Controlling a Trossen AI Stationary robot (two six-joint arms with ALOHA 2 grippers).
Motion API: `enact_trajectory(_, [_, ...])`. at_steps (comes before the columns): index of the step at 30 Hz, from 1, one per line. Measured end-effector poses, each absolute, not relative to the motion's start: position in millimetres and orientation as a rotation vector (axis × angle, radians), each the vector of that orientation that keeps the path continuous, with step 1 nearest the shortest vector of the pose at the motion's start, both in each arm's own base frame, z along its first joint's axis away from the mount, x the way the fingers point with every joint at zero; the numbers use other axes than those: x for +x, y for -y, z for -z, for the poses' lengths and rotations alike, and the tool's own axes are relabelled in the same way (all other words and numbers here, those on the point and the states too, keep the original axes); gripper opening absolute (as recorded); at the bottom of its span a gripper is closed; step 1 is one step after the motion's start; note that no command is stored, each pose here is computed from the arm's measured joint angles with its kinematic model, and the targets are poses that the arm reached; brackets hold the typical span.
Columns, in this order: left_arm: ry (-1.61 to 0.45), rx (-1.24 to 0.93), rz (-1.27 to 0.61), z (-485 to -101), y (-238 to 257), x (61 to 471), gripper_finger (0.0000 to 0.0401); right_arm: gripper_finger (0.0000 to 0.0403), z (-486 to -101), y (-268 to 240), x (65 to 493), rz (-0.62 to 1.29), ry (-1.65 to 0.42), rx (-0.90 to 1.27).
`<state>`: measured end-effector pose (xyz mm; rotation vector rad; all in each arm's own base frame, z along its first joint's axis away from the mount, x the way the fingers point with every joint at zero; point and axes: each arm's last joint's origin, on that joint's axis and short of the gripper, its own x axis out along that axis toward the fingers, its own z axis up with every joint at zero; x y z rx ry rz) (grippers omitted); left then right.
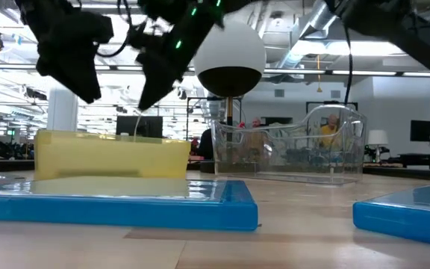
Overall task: Pick & place jewel cases by type
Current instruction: Put the right black CD case into the yellow bin
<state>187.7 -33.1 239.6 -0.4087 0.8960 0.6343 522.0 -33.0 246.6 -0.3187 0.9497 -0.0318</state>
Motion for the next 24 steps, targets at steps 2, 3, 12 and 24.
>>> enact_trajectory(2, [-0.893, -0.390, -0.600, -244, 37, 188, 0.0174, 0.0075, -260, 26, 516, 0.034, -0.944, -0.293])
enact_trajectory(3, [-0.895, -0.384, -0.580, -245, 40, 188, 0.0174, 0.0075, -265, 23, 511, 0.033, -0.961, -0.278])
enact_trajectory(12, [-0.973, -0.386, -0.396, -246, 65, 182, 0.0174, 0.0075, -286, -29, 486, -0.058, -1.055, -0.211])
enact_trajectory(24, [-1.081, -0.410, -0.347, -241, 100, 153, 0.0174, 0.0075, -264, -124, 479, -0.179, -1.023, -0.131])
